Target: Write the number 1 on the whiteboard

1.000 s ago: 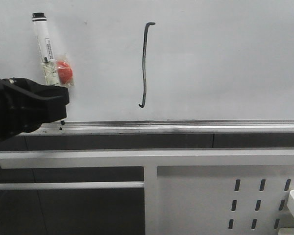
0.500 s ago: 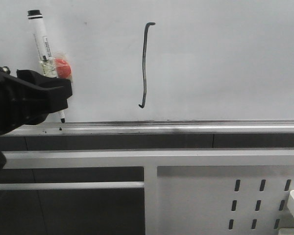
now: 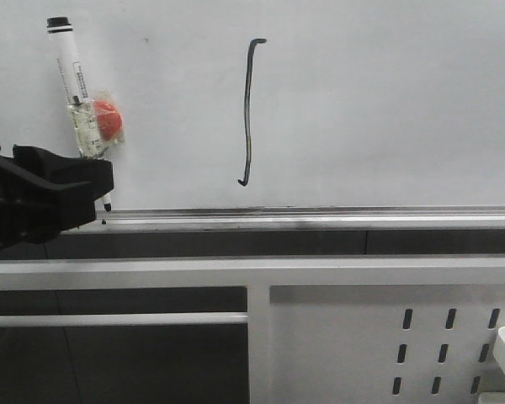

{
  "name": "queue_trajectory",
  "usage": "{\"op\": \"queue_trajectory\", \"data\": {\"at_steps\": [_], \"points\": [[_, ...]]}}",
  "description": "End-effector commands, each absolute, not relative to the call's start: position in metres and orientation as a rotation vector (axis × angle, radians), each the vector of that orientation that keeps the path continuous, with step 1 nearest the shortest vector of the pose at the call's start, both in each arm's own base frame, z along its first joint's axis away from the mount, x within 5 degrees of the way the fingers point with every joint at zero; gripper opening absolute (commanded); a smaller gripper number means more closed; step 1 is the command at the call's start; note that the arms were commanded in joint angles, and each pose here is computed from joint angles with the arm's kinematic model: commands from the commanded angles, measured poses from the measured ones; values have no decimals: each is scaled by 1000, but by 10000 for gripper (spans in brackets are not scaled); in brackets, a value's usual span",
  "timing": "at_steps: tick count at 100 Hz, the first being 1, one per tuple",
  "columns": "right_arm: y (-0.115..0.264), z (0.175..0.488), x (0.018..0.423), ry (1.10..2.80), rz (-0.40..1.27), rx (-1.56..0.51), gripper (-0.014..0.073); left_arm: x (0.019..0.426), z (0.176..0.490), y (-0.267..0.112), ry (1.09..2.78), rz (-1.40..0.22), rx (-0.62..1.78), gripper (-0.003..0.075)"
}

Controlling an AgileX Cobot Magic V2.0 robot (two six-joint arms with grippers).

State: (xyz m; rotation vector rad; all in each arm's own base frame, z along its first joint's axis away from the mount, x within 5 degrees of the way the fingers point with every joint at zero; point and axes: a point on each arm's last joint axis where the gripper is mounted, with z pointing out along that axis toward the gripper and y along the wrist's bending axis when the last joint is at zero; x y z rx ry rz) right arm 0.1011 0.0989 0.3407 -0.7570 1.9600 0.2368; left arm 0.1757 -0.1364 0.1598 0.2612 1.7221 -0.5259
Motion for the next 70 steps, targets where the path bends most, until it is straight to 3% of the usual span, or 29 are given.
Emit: {"op": "queue_trajectory", "data": {"at_steps": [1, 18, 29, 53, 70], "points": [[101, 352, 103, 1886, 249, -755, -56, 173, 192, -133, 1451, -590, 201, 254], [102, 357, 101, 1796, 282, -770, -55, 158, 200, -124, 1410, -630, 240, 248], [99, 353, 95, 1728, 334, -784, -55, 142, 198, -113, 1409, -643, 268, 203], [71, 310, 78, 1734, 347, -787, -49, 116, 191, -89, 1426, -643, 279, -20], [49, 284, 64, 1719, 369, -752, -50, 113, 195, -93, 1383, -668, 335, -20]]}}
